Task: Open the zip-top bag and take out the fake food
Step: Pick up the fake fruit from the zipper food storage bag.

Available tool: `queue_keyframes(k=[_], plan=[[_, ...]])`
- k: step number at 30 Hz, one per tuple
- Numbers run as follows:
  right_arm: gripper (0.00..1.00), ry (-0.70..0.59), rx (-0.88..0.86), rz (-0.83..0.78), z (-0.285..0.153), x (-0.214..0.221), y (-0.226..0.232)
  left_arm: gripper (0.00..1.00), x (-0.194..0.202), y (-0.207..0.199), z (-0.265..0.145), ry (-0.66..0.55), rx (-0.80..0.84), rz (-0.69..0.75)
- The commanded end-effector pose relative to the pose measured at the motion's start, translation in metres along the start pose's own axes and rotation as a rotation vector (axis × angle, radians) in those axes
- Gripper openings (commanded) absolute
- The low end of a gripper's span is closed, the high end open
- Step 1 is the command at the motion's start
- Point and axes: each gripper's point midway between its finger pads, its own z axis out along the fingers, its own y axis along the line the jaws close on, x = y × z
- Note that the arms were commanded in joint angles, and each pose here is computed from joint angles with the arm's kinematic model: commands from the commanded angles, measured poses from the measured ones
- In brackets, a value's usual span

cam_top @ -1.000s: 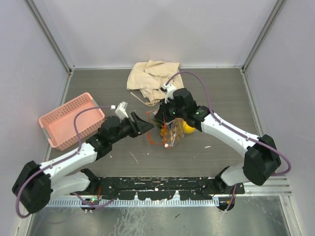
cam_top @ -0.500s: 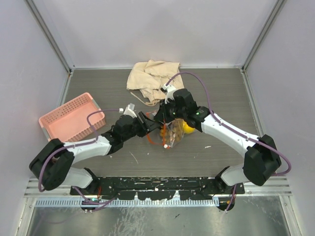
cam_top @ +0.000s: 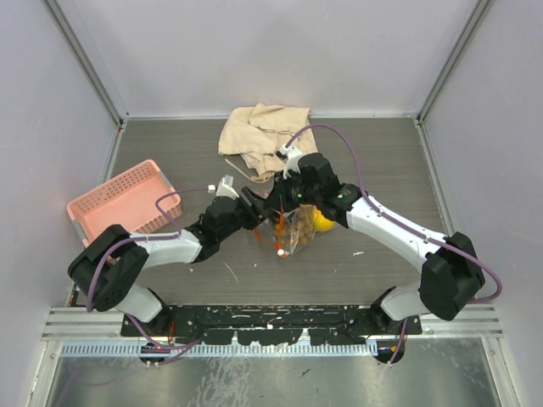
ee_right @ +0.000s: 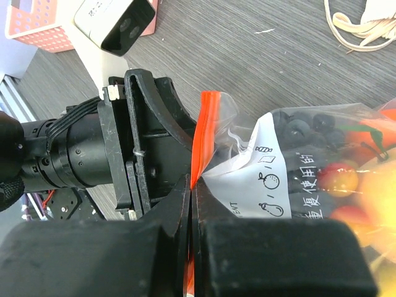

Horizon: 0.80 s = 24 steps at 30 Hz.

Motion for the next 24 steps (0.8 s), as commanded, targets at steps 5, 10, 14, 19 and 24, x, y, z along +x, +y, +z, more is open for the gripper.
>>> queue_keyframes(k=[5, 10, 14, 19, 24], plan=[[0.03, -0.096, -0.120, -0.047, -0.007, -0.029, 0.041, 0.58, -0.017, -0.024, 0.009, -0.089, 0.067, -0.053], [0.03, -0.096, -0.107, -0.053, -0.007, -0.026, 0.041, 0.71, -0.017, -0.015, 0.011, -0.105, 0.035, -0.104], [0.03, -0.098, -0.109, -0.052, -0.008, -0.025, 0.041, 0.70, -0.029, -0.007, 0.004, -0.184, -0.004, -0.125], [0.03, -0.090, -0.124, -0.036, -0.005, -0.020, 0.043, 0.42, -0.035, -0.011, 0.007, -0.209, -0.008, -0.128], [0.03, -0.078, -0.131, -0.030, -0.003, -0.013, 0.046, 0.52, -0.030, -0.014, 0.016, -0.180, -0.002, -0.114]])
